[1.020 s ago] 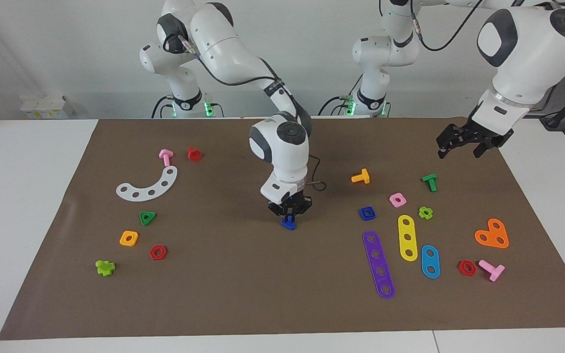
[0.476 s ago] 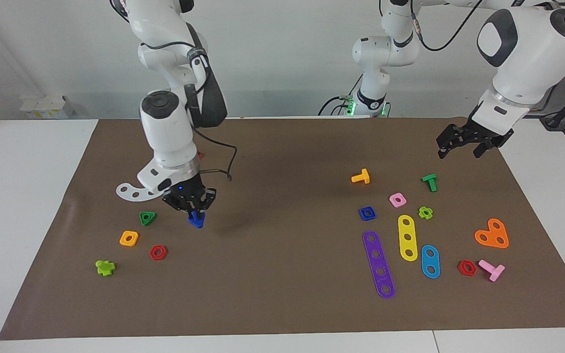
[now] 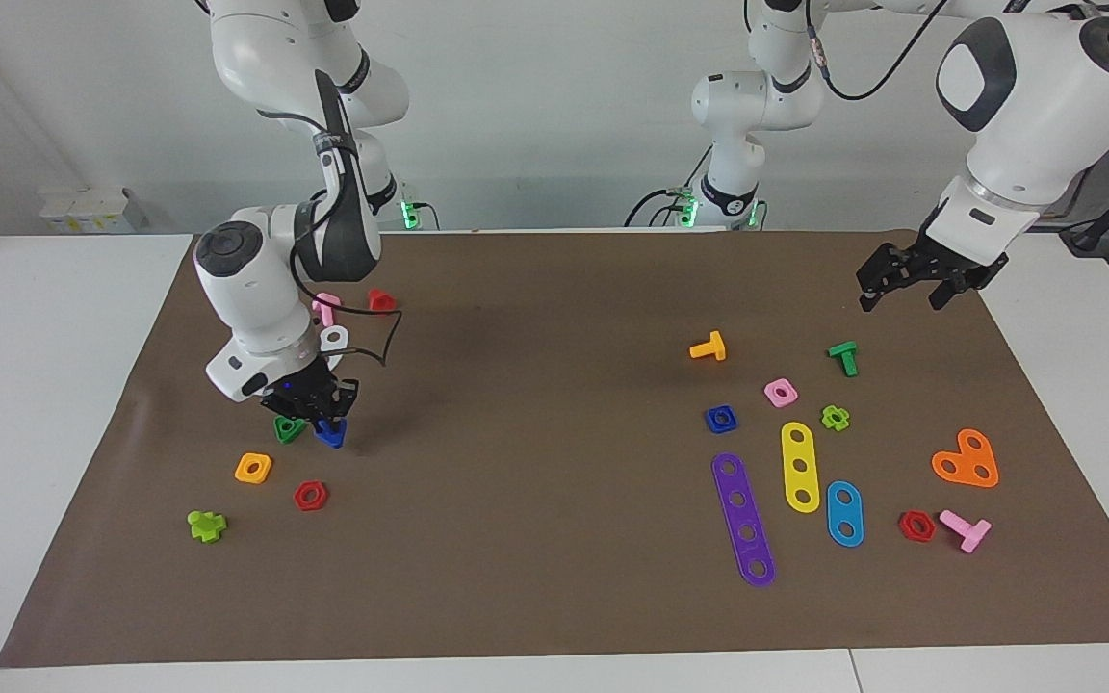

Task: Unscrew and place screws in storage area

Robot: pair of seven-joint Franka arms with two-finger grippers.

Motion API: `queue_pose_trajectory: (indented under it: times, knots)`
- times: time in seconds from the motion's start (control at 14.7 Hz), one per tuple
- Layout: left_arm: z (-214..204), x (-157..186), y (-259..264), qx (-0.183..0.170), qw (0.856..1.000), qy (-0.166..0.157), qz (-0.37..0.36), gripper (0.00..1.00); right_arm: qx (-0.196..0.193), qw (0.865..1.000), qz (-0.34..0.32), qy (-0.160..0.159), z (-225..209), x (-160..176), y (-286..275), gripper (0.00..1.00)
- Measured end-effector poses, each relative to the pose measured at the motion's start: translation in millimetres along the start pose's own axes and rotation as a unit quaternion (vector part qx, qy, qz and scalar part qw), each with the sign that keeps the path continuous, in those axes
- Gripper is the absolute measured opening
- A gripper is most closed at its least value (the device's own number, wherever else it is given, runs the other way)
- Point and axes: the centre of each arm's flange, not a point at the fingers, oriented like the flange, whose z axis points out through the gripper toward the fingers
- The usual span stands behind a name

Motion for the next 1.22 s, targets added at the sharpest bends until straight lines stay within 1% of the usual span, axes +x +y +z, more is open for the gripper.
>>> queue_pose_trajectory:
  times: [0.2, 0.48, 0.54, 0.68, 0.82, 0.88, 0.95, 1.02, 1.09, 1.22]
  knots:
    - [0.0, 0.0, 0.0, 0.0, 1.0, 0.0, 0.0, 1.0, -0.001, 1.0, 0.0, 0.007, 18.3, -10.8, 1.9, 0.19]
    - [0.0, 0.0, 0.0, 0.0, 1.0, 0.0, 0.0, 1.0, -0.002, 1.0, 0.003, 0.001, 31.5, -20.1, 5.3, 0.19]
    - [0.0, 0.0, 0.0, 0.0, 1.0, 0.0, 0.0, 1.0, -0.002, 1.0, 0.004, 0.0, 32.1, -20.6, 7.3, 0.24]
    - [0.0, 0.0, 0.0, 0.0, 1.0, 0.0, 0.0, 1.0, -0.002, 1.0, 0.006, 0.001, 31.6, -20.1, 9.9, 0.45]
    - [0.0, 0.0, 0.0, 0.0, 1.0, 0.0, 0.0, 1.0, -0.002, 1.0, 0.005, 0.011, 23.5, -14.1, 7.8, 0.66]
    - [0.0, 0.0, 0.0, 0.0, 1.0, 0.0, 0.0, 1.0, -0.001, 1.0, 0.004, 0.021, 13.1, -7.5, 7.0, 0.76]
    - [0.0, 0.0, 0.0, 0.0, 1.0, 0.0, 0.0, 1.0, 0.0, 1.0, 0.004, 0.028, -3.3, 0.6, 6.6, 0.88]
    - [0.0, 0.0, 0.0, 0.0, 1.0, 0.0, 0.0, 1.0, 0.001, 1.0, 0.007, 0.029, -24.2, 8.5, 7.4, 0.98]
    - [0.0, 0.0, 0.0, 0.0, 1.0, 0.0, 0.0, 1.0, 0.001, 1.0, 0.012, 0.025, -50.6, 15.9, 9.9, 1.0]
    - [0.0, 0.0, 0.0, 0.0, 1.0, 0.0, 0.0, 1.0, -0.003, 1.0, 0.02, 0.02, -109.3, 24.4, 20.0, 1.0]
